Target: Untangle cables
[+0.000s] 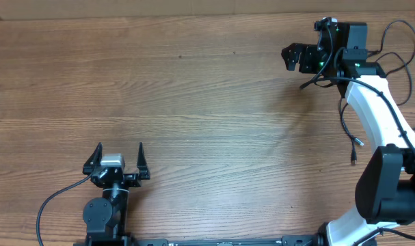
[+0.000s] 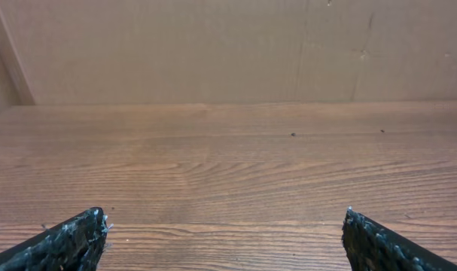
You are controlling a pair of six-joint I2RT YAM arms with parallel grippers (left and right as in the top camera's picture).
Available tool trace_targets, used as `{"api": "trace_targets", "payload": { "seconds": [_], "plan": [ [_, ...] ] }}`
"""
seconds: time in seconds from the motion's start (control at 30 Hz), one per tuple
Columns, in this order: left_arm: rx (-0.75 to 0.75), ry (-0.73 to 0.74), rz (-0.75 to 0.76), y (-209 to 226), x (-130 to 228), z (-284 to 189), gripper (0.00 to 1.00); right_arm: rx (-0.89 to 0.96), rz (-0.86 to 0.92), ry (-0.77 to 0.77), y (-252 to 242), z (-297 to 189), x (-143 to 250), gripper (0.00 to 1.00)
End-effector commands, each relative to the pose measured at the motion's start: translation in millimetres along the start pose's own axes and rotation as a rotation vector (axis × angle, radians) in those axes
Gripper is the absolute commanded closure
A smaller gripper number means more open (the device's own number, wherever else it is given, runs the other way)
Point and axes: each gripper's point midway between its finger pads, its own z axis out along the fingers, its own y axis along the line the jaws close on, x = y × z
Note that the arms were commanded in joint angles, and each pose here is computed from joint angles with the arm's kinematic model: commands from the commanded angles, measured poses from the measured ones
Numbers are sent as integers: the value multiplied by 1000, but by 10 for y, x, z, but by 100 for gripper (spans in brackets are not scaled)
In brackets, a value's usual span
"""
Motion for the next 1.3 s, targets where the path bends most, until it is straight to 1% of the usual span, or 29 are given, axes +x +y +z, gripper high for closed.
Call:
{"api": "trace_targets", "payload": {
  "seconds": [0.0, 0.87, 0.97, 1.27],
  "plan": [
    [-26, -7, 19, 48, -5, -5, 1, -6, -8, -28, 37, -40, -116, 0],
    [-26, -6, 19, 48, -4, -5, 0, -2, -8, -30, 36, -75, -124, 0],
    [-26, -7, 19, 48, -5, -5, 0, -5, -16, -54, 81, -169, -194, 0],
    [-26, -7, 19, 48, -5, -5, 0, -17, -55, -172, 269, -654, -501, 0]
  ]
}}
